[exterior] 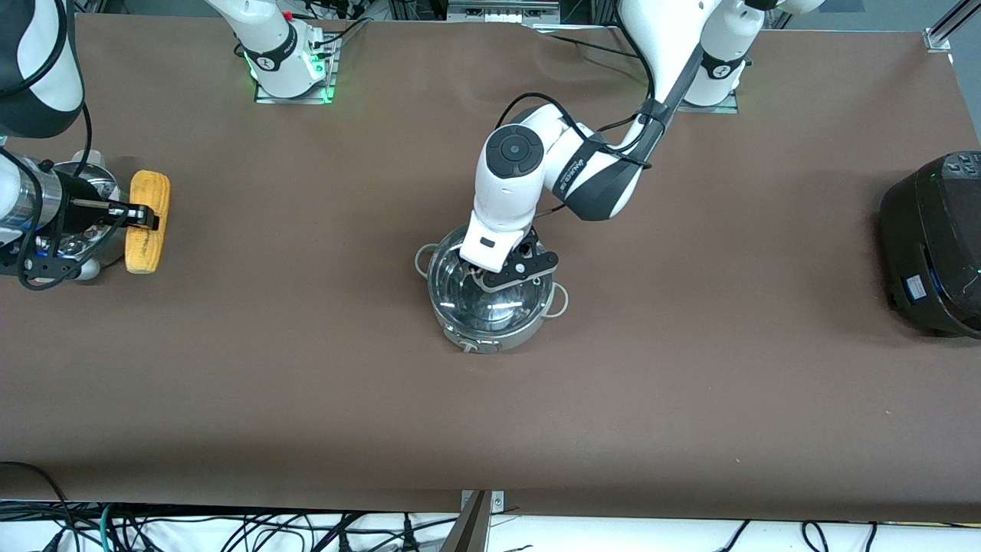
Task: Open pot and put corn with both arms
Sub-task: 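Lift the corn with the right gripper while the left gripper grasps the lid knob, then lift the glass lid off the pot with the left gripper and set it aside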
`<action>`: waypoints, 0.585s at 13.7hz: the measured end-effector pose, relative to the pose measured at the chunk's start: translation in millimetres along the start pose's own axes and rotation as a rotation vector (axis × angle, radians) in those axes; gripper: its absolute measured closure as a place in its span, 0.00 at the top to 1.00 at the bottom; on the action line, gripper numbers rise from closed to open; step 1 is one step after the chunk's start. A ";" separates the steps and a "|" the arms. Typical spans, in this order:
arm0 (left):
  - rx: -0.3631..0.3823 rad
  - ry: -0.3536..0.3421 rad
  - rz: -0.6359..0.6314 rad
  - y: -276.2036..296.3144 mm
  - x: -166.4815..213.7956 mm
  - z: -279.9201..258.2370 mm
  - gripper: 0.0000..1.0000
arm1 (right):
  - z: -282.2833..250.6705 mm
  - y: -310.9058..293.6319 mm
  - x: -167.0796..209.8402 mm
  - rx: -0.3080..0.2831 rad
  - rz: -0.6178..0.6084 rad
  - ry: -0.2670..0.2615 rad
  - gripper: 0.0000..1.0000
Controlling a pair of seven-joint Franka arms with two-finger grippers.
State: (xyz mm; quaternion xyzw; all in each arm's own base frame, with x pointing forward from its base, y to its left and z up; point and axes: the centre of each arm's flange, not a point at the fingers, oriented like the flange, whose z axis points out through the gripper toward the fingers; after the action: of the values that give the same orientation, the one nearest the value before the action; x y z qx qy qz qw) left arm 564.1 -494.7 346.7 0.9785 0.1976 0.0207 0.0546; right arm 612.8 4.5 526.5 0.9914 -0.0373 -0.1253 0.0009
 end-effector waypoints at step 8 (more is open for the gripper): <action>-0.004 0.001 0.003 2.3 -2.3 1.4 0.60 | 0.3 -0.2 -0.3 0.000 0.000 -0.003 0.26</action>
State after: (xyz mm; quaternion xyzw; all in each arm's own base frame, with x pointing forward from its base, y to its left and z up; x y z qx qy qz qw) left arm 563.0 -497.9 345.6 0.9787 0.1963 0.0218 0.0563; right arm 612.4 4.8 526.3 0.9913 -0.0370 -0.1267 0.0009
